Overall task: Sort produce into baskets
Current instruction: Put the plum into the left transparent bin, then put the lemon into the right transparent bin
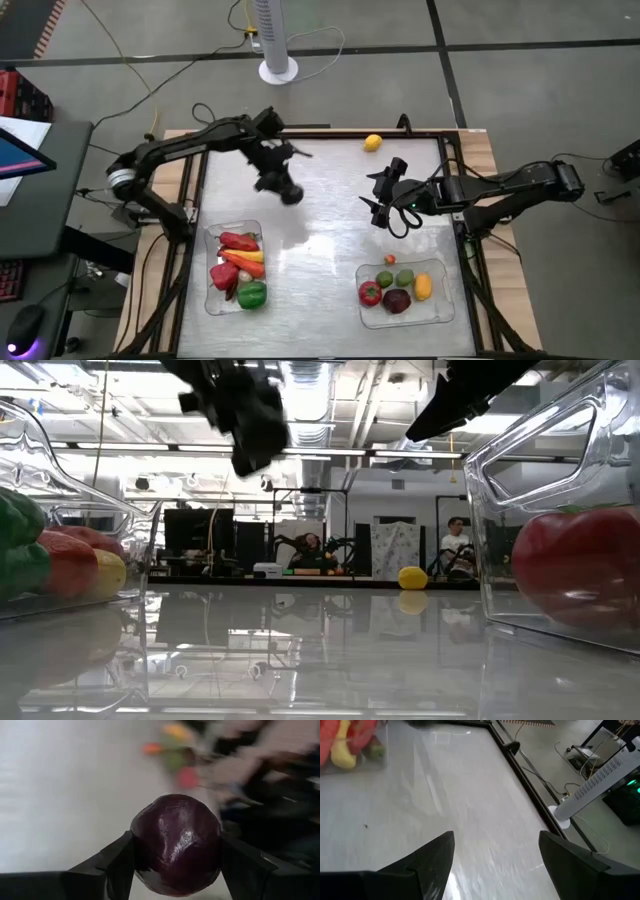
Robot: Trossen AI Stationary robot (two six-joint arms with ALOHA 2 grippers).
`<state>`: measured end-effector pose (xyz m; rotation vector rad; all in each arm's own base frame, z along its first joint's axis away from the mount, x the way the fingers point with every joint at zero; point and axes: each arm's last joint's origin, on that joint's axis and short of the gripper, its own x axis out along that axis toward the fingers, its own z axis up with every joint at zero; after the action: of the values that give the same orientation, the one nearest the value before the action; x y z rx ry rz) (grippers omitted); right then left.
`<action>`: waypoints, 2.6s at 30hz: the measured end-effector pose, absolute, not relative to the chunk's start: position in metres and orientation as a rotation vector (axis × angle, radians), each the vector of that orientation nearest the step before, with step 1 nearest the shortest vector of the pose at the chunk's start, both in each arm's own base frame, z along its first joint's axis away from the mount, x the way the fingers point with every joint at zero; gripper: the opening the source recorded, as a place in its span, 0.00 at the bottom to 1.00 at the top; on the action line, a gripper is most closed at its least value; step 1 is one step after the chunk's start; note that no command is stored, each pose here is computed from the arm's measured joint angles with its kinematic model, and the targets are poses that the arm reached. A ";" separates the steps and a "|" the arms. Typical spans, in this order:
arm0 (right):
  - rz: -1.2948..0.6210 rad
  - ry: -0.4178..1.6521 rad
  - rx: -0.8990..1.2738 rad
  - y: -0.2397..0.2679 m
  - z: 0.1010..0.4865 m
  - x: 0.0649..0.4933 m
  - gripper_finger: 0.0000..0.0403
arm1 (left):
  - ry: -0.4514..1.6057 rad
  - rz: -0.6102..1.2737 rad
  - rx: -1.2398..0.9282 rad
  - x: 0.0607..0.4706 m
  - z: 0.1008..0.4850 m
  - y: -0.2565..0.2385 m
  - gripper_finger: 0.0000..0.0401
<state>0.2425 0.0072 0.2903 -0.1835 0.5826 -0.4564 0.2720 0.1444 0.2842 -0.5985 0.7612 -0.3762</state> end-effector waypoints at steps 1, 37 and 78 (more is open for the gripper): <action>-0.459 0.578 -0.177 0.007 0.291 0.242 0.79 | 0.755 -0.423 -0.598 0.269 0.292 0.134 0.58; -0.459 0.568 -0.141 0.009 0.291 0.242 0.79 | 0.776 -0.543 -0.356 0.264 0.346 -0.010 0.58; -0.459 0.584 -0.116 0.009 0.289 0.241 0.79 | 1.281 0.403 -0.072 0.204 0.296 -0.065 0.84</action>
<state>0.2406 0.0088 0.2893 -0.1160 0.5840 -0.4587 0.2044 -0.0651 0.2964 -0.0725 1.2815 0.4032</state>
